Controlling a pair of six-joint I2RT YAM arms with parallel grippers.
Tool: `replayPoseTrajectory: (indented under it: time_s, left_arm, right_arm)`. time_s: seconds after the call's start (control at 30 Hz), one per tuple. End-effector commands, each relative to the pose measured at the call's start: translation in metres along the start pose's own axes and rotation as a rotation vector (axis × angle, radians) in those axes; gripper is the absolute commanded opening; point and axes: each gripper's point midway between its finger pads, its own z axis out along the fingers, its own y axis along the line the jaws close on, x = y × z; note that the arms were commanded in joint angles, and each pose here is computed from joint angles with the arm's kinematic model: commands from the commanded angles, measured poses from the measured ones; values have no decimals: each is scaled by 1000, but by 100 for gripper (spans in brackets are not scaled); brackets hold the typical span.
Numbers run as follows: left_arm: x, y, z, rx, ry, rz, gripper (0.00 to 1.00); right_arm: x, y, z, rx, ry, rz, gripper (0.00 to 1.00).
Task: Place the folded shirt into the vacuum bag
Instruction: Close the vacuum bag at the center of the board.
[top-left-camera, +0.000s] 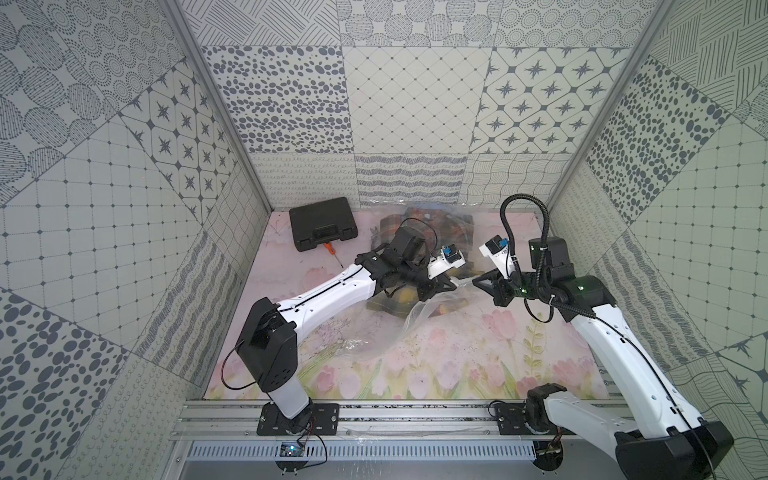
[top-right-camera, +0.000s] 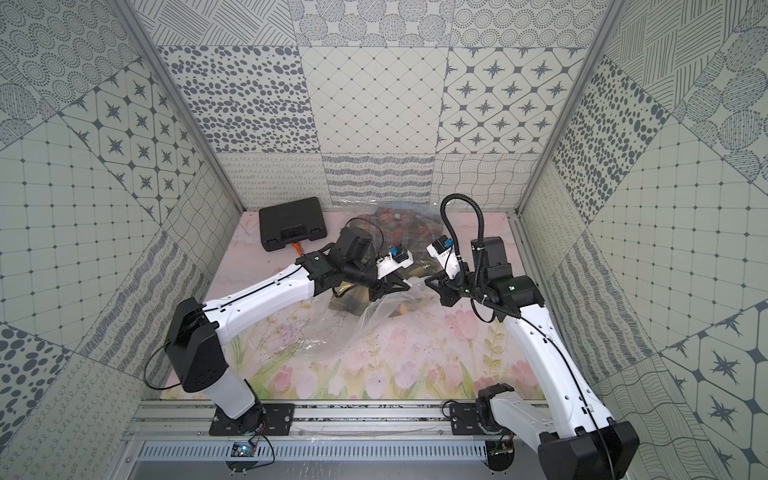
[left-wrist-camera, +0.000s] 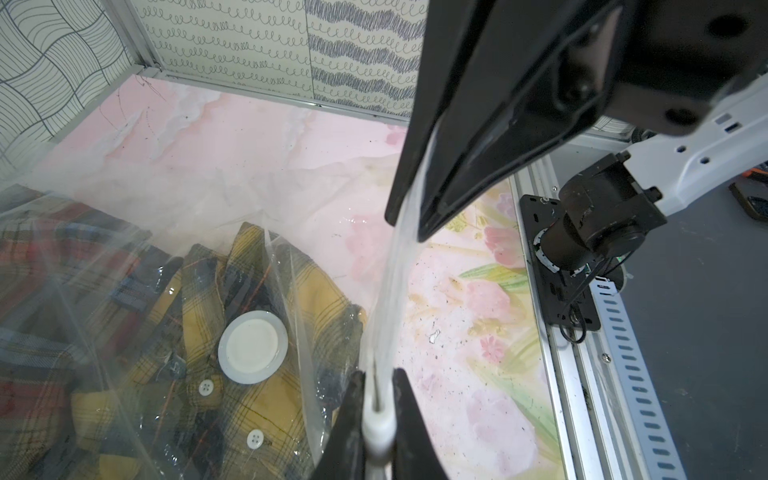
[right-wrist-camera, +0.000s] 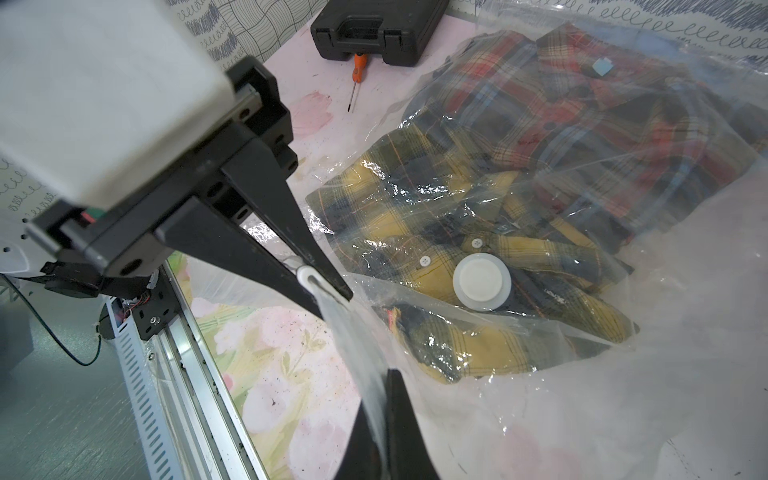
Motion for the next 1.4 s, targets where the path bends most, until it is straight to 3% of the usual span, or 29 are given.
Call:
replayPoseTrajectory:
  time_s: [0.0, 0.13, 0.23, 0.43, 0.5, 0.77, 1.1, 1.37]
  left_arm:
    - [49, -13, -14, 16, 206, -169, 7]
    - [20, -23, -13, 52, 99, -156, 26]
    - [8, -15, -16, 8, 35, -133, 42]
    - [-34, -14, -15, -23, -153, -78, 52]
    - [-38, -11, -11, -43, -166, -51, 53]
    - [-49, 2, -11, -101, -209, 0, 45]
    - [-48, 2, -6, -87, -212, 14, 17]
    - [-35, 10, -6, -119, -165, 17, 13]
  right_arm:
    - [-45, -1, -26, 46, -176, -72, 0]
    - [-42, 4, -23, 18, -156, -71, 0]
    - [-41, 9, -22, -1, -154, -76, 0]
    - [-42, 12, -20, -23, -150, -78, 0]
    - [-41, 13, -19, -24, -148, -78, 0]
    - [-41, 14, -21, -26, -147, -79, 0]
    - [-43, 14, -21, -25, -149, -80, 0]
    - [-45, 12, -23, -11, -153, -80, 0]
